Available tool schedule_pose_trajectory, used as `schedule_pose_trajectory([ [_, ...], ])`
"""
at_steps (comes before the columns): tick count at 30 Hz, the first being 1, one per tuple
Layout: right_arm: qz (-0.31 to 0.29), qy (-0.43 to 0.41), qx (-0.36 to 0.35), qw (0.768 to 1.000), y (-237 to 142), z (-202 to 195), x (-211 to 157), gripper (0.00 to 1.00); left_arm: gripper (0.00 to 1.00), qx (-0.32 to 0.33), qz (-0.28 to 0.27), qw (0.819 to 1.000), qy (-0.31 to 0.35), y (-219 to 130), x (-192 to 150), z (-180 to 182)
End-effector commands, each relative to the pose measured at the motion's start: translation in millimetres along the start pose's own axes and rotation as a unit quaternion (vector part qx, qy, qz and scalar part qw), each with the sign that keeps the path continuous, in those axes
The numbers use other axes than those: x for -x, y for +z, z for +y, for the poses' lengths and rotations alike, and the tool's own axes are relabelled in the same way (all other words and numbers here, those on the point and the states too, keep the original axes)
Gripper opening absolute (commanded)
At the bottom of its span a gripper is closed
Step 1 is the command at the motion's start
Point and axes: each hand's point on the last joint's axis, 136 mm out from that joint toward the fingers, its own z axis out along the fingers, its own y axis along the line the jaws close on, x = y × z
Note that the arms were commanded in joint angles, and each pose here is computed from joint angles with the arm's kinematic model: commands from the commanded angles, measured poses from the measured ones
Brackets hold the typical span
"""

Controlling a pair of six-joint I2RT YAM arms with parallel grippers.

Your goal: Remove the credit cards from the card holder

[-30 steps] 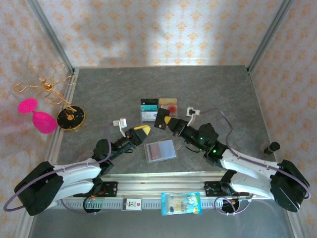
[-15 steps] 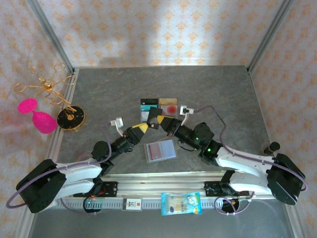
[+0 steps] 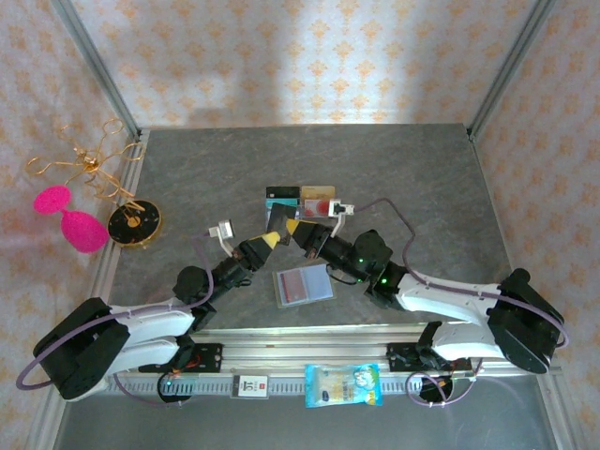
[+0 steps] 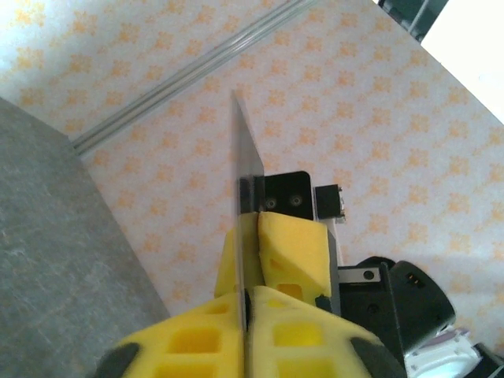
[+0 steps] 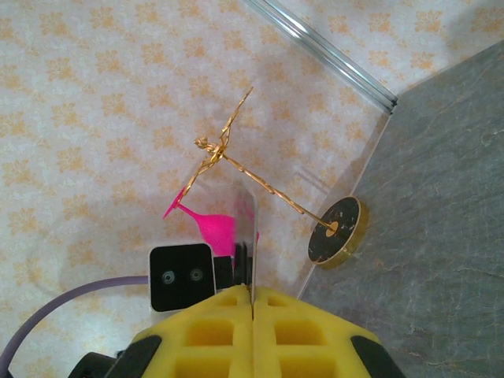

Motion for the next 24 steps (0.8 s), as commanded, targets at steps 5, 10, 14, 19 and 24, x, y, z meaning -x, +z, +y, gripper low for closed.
schedule_pose_trajectory([
  [5, 0.026, -0.039, -0.052, 0.998, -9, -11, 5, 0.20, 0.00, 0.014, 0.014, 0.998, 0.056, 7, 31, 2],
  [10, 0.045, -0.036, -0.087, 0.995, -43, -46, 21, 0.23, 0.00, 0.101, 0.135, 0.972, 0.162, 33, 35, 36],
  [14, 0.019, -0.036, -0.142, 0.989, -71, -73, 39, 0.23, 0.00, 0.165, 0.259, 0.907, 0.289, 56, 41, 57],
  [19, 0.023, -0.031, -0.167, 0.985, -84, -92, 43, 0.22, 0.00, 0.148, 0.415, 0.792, 0.422, 59, 38, 76],
  [24, 0.016, -0.009, -0.179, 0.984, -93, -111, 47, 0.22, 0.00, 0.113, 0.457, 0.745, 0.472, 71, 57, 89],
])
